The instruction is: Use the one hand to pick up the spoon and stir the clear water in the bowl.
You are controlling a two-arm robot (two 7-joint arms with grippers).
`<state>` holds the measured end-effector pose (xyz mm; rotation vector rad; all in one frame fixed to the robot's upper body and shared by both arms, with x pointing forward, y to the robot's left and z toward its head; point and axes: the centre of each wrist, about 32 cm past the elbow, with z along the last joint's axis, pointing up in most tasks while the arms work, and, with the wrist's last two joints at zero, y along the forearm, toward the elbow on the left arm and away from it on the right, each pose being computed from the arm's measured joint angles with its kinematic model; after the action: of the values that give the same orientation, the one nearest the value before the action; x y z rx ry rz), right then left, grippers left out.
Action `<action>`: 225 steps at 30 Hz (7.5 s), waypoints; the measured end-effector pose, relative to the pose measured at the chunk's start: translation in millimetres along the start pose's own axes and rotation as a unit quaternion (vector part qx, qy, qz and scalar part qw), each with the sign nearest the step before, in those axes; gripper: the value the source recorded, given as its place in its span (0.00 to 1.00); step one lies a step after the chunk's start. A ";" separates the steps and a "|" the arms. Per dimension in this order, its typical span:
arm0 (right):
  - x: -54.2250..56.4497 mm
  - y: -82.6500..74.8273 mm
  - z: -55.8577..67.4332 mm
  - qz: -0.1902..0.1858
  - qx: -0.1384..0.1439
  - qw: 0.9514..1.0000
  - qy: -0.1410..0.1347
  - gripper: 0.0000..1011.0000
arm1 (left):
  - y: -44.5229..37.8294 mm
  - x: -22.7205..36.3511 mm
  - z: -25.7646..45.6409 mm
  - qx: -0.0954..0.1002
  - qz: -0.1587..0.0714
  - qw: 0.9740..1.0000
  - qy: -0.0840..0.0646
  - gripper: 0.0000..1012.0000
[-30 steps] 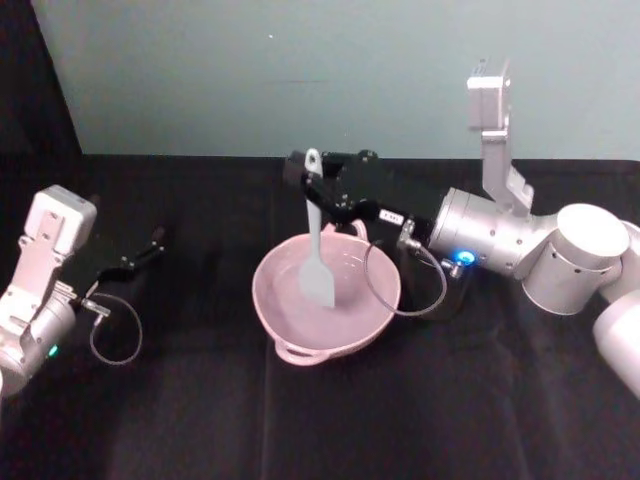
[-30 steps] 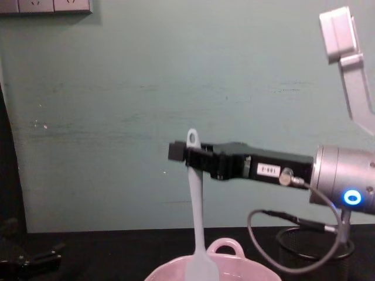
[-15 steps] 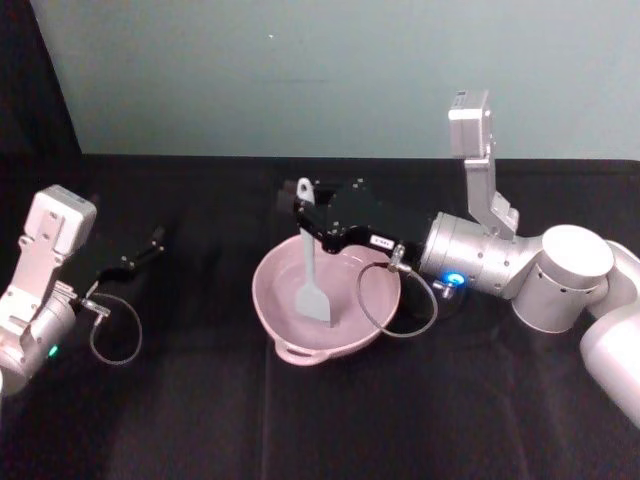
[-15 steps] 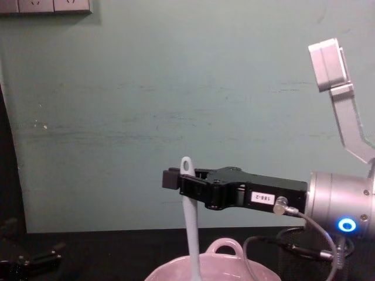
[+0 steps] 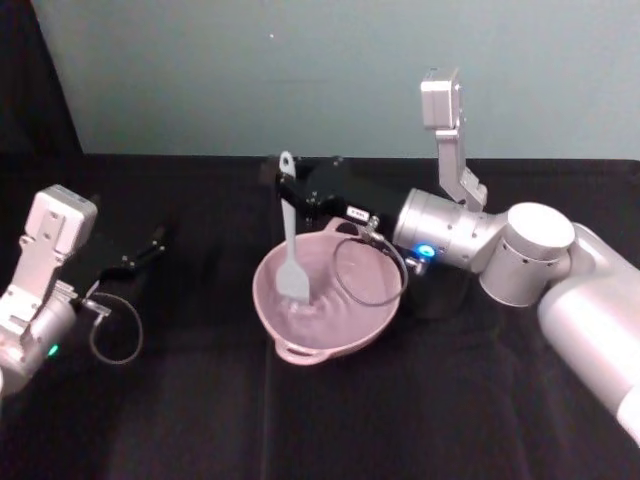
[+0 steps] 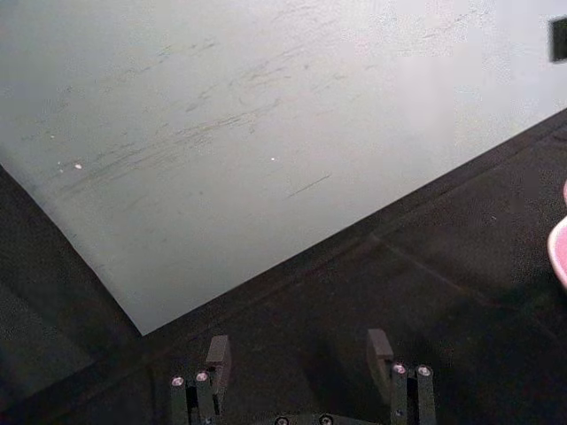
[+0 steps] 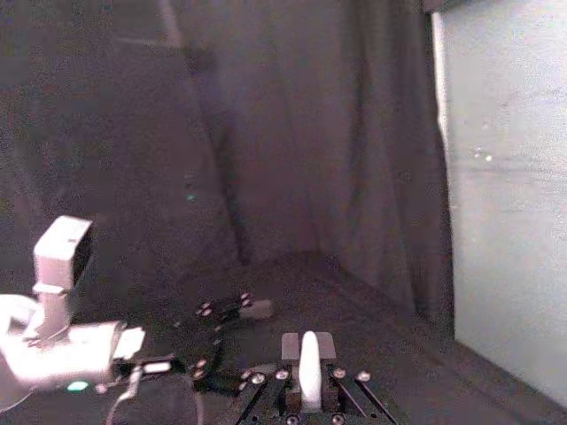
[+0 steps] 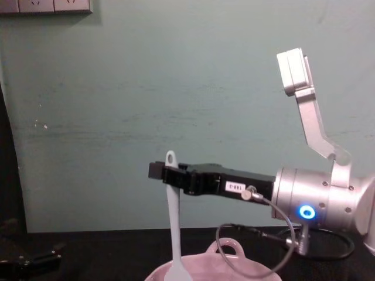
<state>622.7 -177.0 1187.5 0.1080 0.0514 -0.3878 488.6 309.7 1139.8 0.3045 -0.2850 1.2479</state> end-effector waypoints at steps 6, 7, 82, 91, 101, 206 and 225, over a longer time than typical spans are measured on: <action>12.4 -1.4 3.7 -0.019 0.010 1.000 0.001 0.11 | 0.0 0.0 0.0 0.000 0.000 1.000 0.000 1.00; 14.7 -3.9 3.9 -0.024 0.011 1.000 0.001 0.11 | 0.0 0.0 0.0 0.000 0.000 1.000 0.000 1.00; -25.2 -32.1 31.5 -0.131 -0.048 0.988 -0.063 0.11 | 0.0 0.0 0.0 0.000 0.000 1.000 0.000 1.00; -44.2 -31.8 26.5 -0.107 -0.032 0.993 -0.043 0.11 | 0.0 0.0 0.0 0.000 0.000 1.000 0.000 1.00; -48.4 -3.3 16.8 -0.080 -0.024 0.996 -0.021 0.11 | 0.0 0.0 0.0 0.000 0.000 1.000 0.000 1.00; -50.7 -42.1 17.0 -0.127 -0.014 0.992 -0.014 0.11 | 0.0 0.0 0.0 0.000 0.000 1.000 0.000 1.00; -43.9 6.6 5.8 -0.100 -0.017 0.995 0.005 0.11 | 0.0 0.0 0.0 0.000 0.000 1.000 0.000 1.00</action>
<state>584.8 -155.2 1197.0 0.0711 0.0798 -0.5870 488.6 309.7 1139.8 0.3044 -0.2851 1.2480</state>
